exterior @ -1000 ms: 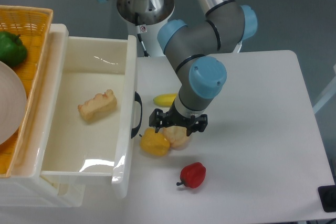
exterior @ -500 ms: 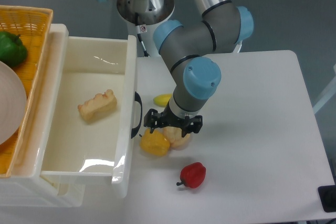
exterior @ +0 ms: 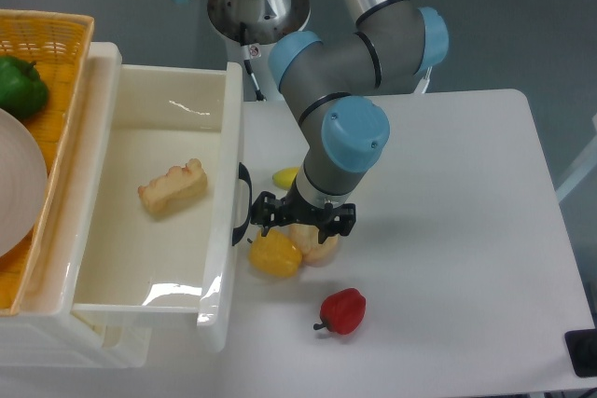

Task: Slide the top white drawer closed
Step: 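Push the drawer front with the gripper, sliding the drawer inward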

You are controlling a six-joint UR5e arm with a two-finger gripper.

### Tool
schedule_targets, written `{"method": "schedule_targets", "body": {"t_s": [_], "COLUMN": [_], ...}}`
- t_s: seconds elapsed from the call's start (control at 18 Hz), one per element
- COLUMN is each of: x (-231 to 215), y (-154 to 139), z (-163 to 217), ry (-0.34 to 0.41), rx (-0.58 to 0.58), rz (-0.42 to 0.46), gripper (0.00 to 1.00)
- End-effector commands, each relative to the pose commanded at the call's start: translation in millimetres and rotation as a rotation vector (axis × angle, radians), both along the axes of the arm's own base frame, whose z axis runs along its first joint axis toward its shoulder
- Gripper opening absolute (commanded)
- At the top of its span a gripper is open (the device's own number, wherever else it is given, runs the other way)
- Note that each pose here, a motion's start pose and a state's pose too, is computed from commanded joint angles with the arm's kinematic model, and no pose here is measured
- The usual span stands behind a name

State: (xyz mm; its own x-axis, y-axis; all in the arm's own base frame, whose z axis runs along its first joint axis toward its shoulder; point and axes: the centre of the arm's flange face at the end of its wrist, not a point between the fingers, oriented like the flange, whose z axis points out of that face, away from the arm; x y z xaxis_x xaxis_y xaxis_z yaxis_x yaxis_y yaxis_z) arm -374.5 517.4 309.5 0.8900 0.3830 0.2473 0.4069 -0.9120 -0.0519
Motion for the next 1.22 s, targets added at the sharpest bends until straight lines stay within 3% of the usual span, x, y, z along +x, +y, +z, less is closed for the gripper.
{"method": "schedule_targets", "body": {"t_s": [1.22], "x": [37.5], "y": [20.7], "z": [17.8], "ry": [0.009], "rx": [0.013], "rz": [-0.015], "gripper": [1.0]}}
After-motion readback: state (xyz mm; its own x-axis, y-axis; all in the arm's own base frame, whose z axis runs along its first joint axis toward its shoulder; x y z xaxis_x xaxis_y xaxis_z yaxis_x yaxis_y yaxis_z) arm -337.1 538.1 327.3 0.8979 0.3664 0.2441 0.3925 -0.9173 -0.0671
